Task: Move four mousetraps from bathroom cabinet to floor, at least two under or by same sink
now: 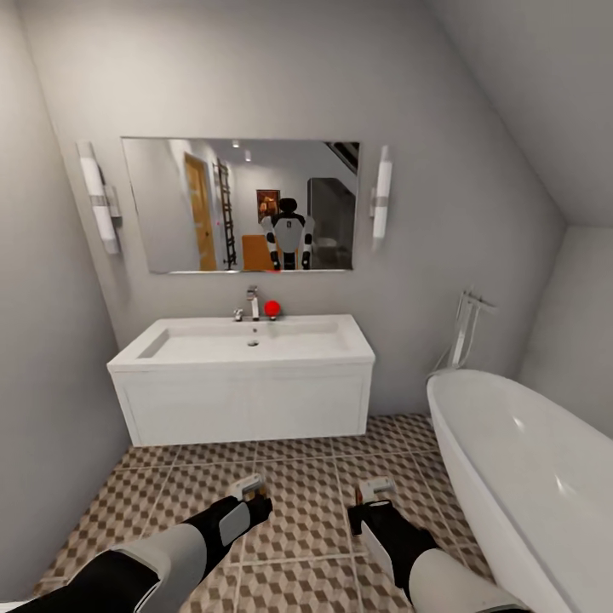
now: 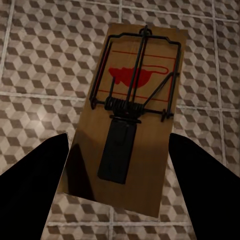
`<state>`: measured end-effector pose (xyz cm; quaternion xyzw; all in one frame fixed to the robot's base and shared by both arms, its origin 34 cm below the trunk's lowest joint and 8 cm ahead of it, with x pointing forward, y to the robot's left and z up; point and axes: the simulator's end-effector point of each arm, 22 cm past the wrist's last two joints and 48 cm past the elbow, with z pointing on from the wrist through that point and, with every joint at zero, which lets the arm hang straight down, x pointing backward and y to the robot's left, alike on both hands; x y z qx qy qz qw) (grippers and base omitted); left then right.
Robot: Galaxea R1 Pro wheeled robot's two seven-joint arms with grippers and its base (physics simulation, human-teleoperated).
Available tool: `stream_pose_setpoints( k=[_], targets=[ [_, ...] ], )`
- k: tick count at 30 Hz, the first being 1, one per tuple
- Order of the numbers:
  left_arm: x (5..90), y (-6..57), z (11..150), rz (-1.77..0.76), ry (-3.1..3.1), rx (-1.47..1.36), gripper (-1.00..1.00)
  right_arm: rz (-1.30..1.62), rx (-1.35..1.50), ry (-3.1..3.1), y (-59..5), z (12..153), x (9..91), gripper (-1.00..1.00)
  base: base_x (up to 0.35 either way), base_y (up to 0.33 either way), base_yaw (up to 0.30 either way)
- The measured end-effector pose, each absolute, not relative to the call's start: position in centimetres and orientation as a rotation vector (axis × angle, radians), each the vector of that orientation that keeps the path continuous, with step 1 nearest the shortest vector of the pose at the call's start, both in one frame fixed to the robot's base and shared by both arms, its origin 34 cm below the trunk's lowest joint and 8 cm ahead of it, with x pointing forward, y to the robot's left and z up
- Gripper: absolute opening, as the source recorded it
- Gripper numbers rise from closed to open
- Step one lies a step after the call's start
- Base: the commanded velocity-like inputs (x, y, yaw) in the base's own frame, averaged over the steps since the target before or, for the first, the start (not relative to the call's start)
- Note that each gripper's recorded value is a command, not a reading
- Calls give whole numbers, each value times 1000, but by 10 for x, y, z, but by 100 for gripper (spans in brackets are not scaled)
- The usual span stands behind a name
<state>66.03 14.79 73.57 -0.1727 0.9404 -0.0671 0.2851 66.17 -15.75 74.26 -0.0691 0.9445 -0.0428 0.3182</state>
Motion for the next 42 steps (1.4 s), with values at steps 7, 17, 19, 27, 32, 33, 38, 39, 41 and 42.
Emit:
stream_pose_setpoints(
  k=[7, 17, 19, 27, 32, 33, 38, 39, 41, 42],
  targets=[
    [660, 149, 736, -178, 2515, -463, -100, -113, -183, 2484, -158, 743, 662, -100, 322, 0, 0],
    [660, 149, 736, -178, 2515, -463, -100, -116, -184, 2483, -158, 743, 662, -100, 322, 0, 55],
    [660, 149, 736, -178, 2515, -463, -100, -116, -184, 2483, -158, 743, 662, -100, 322, 0, 238],
    [660, 149, 735, -177, 2515, -463, -100, -116, -184, 2483, -158, 743, 662, -100, 318, 0, 213],
    [660, 153, 734, -169, 2517, -466, -100, -116, -184, 2484, -158, 743, 662, -100, 90, 0, 26],
    [660, 154, 734, -169, 2518, -467, -100, -116, -183, 2484, -158, 743, 662, -100, 11, 0, 78],
    [660, 154, 734, -168, 2517, -467, -100, -118, -183, 2483, -158, 743, 663, -100, 4, 0, 201],
    [660, 154, 734, -168, 2517, -467, -100, -118, -183, 2483, -158, 743, 663, -100, 1, 0, 153],
    [660, 154, 734, -168, 2518, -467, -100, -117, -183, 2483, -158, 743, 663, -100, 0, 0, 80],
    [660, 154, 734, -168, 2518, -467, -100, -117, -183, 2483, -158, 743, 663, -100, 0, 0, 16]
  ],
)
